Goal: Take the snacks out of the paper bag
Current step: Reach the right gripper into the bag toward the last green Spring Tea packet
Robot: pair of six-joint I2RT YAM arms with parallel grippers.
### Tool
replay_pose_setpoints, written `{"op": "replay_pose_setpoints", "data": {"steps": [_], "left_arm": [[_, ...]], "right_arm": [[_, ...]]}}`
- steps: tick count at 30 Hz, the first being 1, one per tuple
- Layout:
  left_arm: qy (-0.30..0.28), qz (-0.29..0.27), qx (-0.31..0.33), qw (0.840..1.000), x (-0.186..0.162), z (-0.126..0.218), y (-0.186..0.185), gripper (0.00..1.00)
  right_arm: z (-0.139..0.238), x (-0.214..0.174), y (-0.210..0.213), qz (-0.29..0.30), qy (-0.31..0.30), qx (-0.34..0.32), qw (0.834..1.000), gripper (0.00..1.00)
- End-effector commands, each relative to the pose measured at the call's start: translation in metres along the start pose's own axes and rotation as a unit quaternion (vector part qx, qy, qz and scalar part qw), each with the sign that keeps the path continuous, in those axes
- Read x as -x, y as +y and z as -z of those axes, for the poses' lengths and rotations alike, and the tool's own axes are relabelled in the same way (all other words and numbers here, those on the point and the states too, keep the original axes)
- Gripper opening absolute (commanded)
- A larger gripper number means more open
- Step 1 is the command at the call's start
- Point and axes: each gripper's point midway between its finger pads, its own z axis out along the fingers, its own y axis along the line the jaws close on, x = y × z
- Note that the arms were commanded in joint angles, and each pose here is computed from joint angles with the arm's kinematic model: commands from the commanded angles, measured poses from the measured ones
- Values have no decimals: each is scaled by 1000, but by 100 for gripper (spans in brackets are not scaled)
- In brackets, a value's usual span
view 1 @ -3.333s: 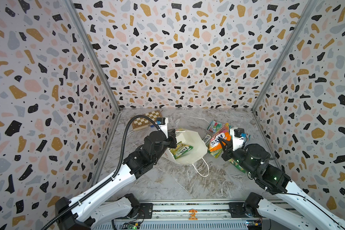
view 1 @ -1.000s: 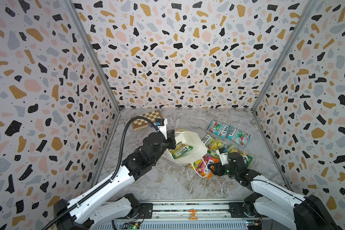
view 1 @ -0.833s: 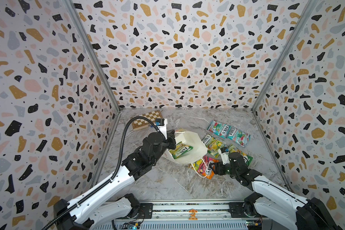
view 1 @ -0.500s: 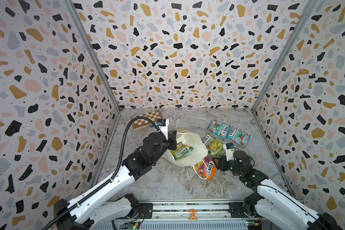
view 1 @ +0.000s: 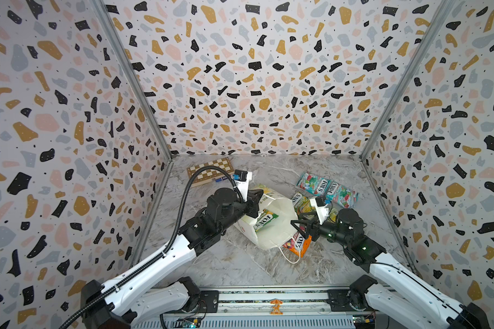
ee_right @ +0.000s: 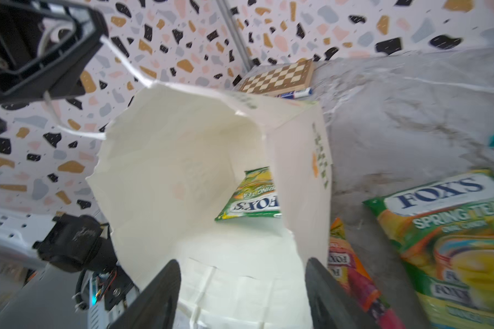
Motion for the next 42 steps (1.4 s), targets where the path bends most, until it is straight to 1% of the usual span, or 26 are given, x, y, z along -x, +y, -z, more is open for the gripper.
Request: {"op": "replay_pose_setpoints", "data": {"steps": [1, 4, 8, 14, 19, 25, 28, 32, 37, 42], "left_arm": [[-26, -5, -23, 999, 11, 3, -9, 0], [-29, -3, -24, 999, 12, 3, -9, 0], [-29, -1, -24, 999, 11, 3, -9, 0], [-31, -2, -21, 999, 11, 4, -8, 0], [-32, -3, -18, 999, 10, 5, -6, 0], [-32, -6, -17, 999, 10, 5, -6, 0], [-34, -7, -17, 999, 11, 5, -6, 0], [-33, -9, -17, 999, 11, 5, -6, 0], [-35, -9, -17, 999, 12, 5, -6, 0], [-38, -8, -17, 999, 14, 6, -6, 0]], "right_arm": [[-13, 6, 37, 50, 14, 67, 996, 70], [-30, -8, 49, 62, 47, 79, 994, 70], [-51, -25, 53, 61, 83, 80, 991, 69], [-78, -50, 35, 34, 136, 43, 989, 66], [-96, -63, 21, 5, 166, 16, 986, 64], [-114, -66, 3, -59, 175, -34, 982, 64], [-121, -67, -7, -101, 176, -65, 977, 62], [-128, -66, -17, -138, 172, -96, 971, 60], [-134, -65, -34, -169, 165, -147, 961, 60], [-144, -66, -43, -183, 169, -174, 953, 60]]}}
